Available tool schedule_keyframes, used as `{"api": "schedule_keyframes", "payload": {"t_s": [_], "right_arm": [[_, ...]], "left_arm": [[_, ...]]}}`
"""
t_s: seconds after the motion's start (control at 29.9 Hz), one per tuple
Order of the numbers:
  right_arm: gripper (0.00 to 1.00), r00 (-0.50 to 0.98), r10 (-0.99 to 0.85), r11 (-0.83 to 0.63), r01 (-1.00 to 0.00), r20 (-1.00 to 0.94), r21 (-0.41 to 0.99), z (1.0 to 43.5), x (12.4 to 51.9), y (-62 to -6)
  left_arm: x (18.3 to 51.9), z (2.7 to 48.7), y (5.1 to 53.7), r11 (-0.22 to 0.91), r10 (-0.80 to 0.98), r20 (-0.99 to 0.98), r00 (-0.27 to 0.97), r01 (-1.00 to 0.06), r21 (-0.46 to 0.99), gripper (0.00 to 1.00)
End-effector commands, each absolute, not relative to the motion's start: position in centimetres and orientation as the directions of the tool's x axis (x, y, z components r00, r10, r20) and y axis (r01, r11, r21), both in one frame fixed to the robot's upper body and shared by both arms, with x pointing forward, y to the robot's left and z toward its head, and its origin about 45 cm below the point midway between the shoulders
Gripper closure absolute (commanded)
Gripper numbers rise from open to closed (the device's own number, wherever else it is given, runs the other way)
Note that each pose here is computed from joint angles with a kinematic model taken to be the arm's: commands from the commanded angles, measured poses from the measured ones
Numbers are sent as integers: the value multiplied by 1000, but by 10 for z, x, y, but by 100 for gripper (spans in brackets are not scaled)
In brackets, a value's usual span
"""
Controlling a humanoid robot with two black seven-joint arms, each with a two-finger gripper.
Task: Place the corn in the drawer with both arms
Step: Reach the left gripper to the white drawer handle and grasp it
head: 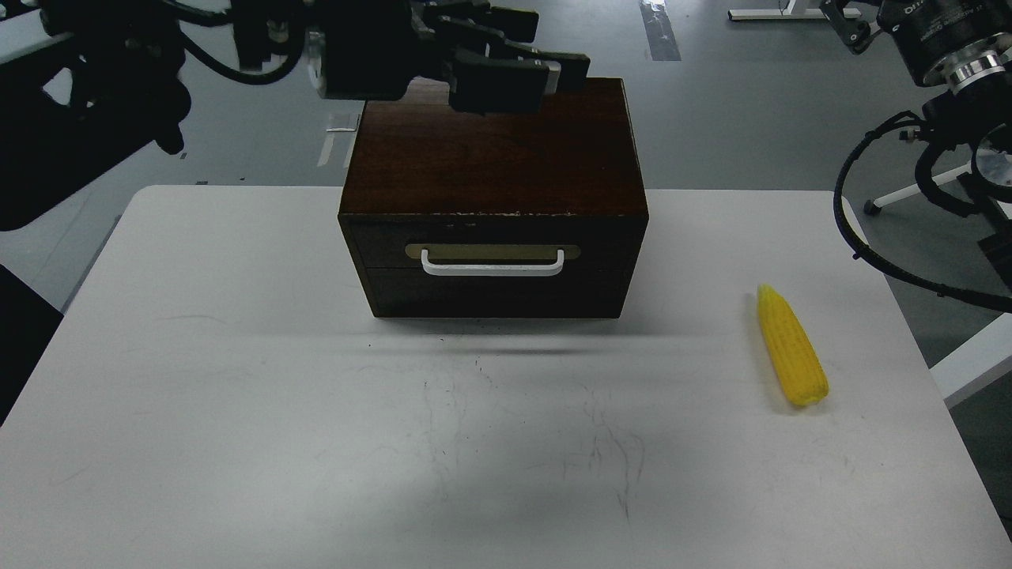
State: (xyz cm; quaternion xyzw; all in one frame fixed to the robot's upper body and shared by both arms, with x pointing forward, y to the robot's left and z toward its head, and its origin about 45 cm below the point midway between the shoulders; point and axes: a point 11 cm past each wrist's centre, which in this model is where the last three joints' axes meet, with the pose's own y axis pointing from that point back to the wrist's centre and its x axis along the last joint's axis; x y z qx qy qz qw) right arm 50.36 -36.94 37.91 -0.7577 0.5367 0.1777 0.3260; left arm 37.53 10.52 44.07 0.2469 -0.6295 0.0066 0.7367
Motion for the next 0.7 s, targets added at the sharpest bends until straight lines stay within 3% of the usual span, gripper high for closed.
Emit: {"api": "schedule_keyframes", "payload": {"t_s": [0.0,0.07,0.23,0.4,0.67], "right_arm": [[0,358,-699,-210,-930,-619,-300,378,503,-370],[0,355,-699,-209,-931,-620,-298,376,503,-371],[0,357,-695,-218,-932,-624,-290,371,503,-366],[0,351,-699,-215,-934,-623,-285,370,502,-368],[0,272,-707,-196,-962,-653,-188,317,487,-381]], "left_arm": [[371,407,89,825,-463,879,115,-305,475,16],[370,397,85,802,-521,850,75,-298,518,16],[363,344,93,617,-773,634,-20,-257,744,16],[361,326,100,528,-842,538,-33,-247,812,16],[363,317,100,511,-853,520,-31,-245,824,16]]}}
